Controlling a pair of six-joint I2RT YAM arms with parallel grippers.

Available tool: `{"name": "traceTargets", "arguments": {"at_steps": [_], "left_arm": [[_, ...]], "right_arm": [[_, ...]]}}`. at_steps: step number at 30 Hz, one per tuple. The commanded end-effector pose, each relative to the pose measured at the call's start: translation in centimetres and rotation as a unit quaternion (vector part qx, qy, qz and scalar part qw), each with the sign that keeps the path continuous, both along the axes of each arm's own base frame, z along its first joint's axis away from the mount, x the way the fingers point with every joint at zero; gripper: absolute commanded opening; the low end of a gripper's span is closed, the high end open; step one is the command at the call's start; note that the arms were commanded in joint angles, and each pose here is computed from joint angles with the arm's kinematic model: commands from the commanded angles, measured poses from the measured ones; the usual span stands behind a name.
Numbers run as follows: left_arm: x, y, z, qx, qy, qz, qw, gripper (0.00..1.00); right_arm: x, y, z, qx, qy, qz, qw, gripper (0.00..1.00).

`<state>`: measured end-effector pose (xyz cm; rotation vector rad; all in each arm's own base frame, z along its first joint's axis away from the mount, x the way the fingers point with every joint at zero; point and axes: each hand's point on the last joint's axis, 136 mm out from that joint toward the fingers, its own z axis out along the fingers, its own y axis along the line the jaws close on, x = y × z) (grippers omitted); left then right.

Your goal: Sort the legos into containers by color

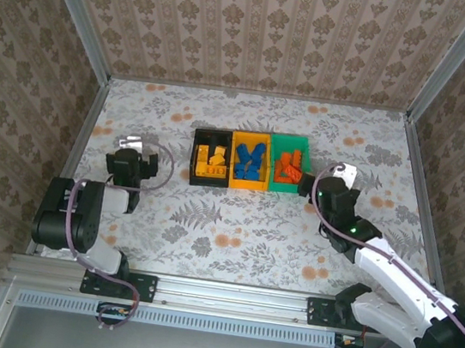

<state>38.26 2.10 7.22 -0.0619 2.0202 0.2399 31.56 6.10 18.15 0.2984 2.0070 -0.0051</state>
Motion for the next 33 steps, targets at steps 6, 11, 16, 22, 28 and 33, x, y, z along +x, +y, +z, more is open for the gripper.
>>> {"name": "traceTargets", "arguments": {"at_steps": [6,11,16,22,28,33], "left_arm": [[1.3,-0.3,2.5,0.0,-0.06,-0.015,0.998,1.0],[1.3,-0.3,2.6,0.0,-0.062,-0.017,0.998,1.0],[1.2,-0.4,2.5,0.001,-0.061,-0.018,0.998,1.0],[1.2,-0.4,2.5,0.001,-0.061,-0.019,0.998,1.0],[1.2,-0.4,2.5,0.001,-0.06,-0.019,0.998,1.0],[1.2,-0.4,2.6,0.002,-0.061,-0.019,0.998,1.0]], "right_arm": [[0.1,-7.8,0.6,-0.111,-0.081,-0.085,0.987,1.0],[1.4,-8.6,-1.1,-0.102,-0.109,-0.057,0.987,1.0],[4.3,-8.2,-2.4,-0.105,-0.111,-0.027,0.988,1.0],[6.7,-8.3,-5.5,-0.102,-0.079,-0.01,0.992,1.0],[8.0,-8.0,-8.2,-0.086,-0.045,0.012,0.995,1.0],[8.0,-8.3,-8.2,-0.081,-0.052,0.011,0.995,1.0]]}}
